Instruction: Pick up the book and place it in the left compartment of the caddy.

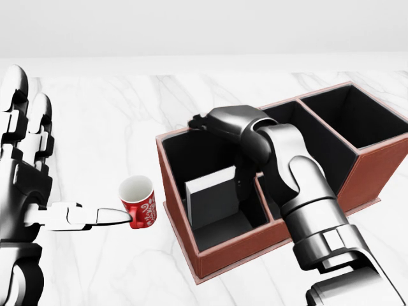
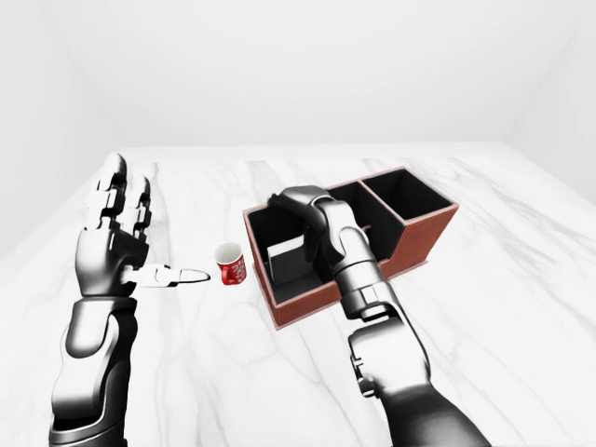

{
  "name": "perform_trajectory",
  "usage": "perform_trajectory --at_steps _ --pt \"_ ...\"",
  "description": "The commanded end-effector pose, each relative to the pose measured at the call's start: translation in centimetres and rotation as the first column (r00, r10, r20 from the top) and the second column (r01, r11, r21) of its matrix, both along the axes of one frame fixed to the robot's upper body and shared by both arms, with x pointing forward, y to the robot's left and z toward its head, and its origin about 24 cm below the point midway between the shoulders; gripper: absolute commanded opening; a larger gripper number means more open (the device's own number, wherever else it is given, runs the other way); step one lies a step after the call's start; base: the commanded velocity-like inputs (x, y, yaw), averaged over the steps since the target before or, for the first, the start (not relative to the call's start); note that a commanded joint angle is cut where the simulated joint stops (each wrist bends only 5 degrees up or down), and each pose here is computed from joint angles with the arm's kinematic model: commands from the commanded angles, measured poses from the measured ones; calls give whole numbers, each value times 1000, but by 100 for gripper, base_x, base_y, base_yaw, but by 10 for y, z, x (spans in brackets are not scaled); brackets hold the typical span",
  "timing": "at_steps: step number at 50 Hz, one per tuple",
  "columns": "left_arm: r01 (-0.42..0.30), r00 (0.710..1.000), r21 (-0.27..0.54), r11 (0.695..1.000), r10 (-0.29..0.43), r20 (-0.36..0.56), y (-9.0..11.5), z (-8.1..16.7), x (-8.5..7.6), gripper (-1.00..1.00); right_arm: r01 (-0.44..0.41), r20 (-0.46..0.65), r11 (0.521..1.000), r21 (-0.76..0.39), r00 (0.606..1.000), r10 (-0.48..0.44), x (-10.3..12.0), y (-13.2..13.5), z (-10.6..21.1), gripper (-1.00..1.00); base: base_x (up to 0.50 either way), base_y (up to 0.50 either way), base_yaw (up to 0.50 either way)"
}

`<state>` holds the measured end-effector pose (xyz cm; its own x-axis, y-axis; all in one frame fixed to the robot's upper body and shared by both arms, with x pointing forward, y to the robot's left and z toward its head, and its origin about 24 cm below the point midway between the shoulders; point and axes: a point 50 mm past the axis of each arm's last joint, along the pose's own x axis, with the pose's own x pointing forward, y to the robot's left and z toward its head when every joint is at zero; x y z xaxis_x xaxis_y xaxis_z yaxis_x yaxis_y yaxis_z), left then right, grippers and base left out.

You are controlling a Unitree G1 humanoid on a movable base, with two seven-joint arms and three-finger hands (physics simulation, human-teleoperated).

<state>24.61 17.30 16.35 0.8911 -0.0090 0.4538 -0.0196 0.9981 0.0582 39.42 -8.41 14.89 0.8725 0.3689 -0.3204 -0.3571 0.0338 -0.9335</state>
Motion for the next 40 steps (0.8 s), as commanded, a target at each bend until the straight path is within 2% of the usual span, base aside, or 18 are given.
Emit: perform_trajectory --at_steps 1,4,8,11,15,17,19,21,22,23,24,25,26,32,34,35,39,40 --pt "8 999 5 1000 -9 35 -2 8 -1 100 -154 304 973 171 948 97 -30 -13 119 100 0 0 0" --pt "10 999 6 1000 -10 38 -4 8 -4 100 -228 405 952 202 905 131 -42 -8 148 100 0 0 0" --pt "11 999 8 1000 -12 40 -4 8 -4 100 -296 495 927 231 856 150 -58 -10 167 100 0 0 0" --pt "10 999 8 1000 -10 36 -3 7 -4 100 -309 520 919 247 842 143 -69 -19 162 100 0 0 0" --pt "11 1000 9 1000 -11 21 -4 4 -4 100 -358 556 882 307 820 139 -87 -26 149 100 0 0 0" --pt "12 1000 7 1000 -12 4 -6 0 -3 100 -400 604 827 396 791 93 -99 -28 138 100 0 0 0" --pt "17 1000 9 1000 -17 -2 -8 -1 -2 100 -413 610 753 512 792 20 -109 -32 117 100 0 0 0" --pt "19 1000 10 1000 -19 -6 -9 -2 -1 100 -386 574 705 595 818 -37 -113 -35 94 100 0 0 0" --pt "19 1000 10 1000 -19 -6 -9 -2 0 100 -335 526 658 674 843 -110 -115 -38 72 100 0 0 0" --pt "20 1000 10 1000 -20 -5 -10 -2 0 100 -314 505 637 704 852 -139 -116 -39 63 100 0 0 0" --pt "21 1000 11 1000 -21 -7 -10 -2 0 100 -271 451 575 772 871 -194 -121 -41 46 100 0 0 0" --pt "21 1000 10 1000 -21 -8 -11 -2 0 100 -252 430 558 791 878 -212 -122 -42 39 100 0 0 0" --pt "25 1000 10 1000 -25 -8 -12 -2 -1 100 -222 383 496 839 889 -251 -127 -43 28 100 0 0 0" --pt "27 1000 -4 1000 -27 -5 -15 -2 -3 100 -125 246 368 921 920 -304 -142 -46 -3 100 0 0 0" --pt "29 1000 -5 1000 -29 -9 -16 -4 -4 100 -115 221 329 937 926 -305 -138 -41 -6 100 0 0 0" --pt "32 999 -8 999 -32 -7 -17 -4 -6 100 -117 206 281 953 928 -310 -131 -36 -5 100 0 0 0" --pt "32 999 -9 999 -32 2 -18 -2 -10 100 -88 159 218 972 930 -332 -121 -32 -9 100 0 0 0" --pt "30 1000 -12 999 -30 6 -17 -1 -12 100 -84 144 189 978 931 -336 -120 -33 -10 100 0 0 0"
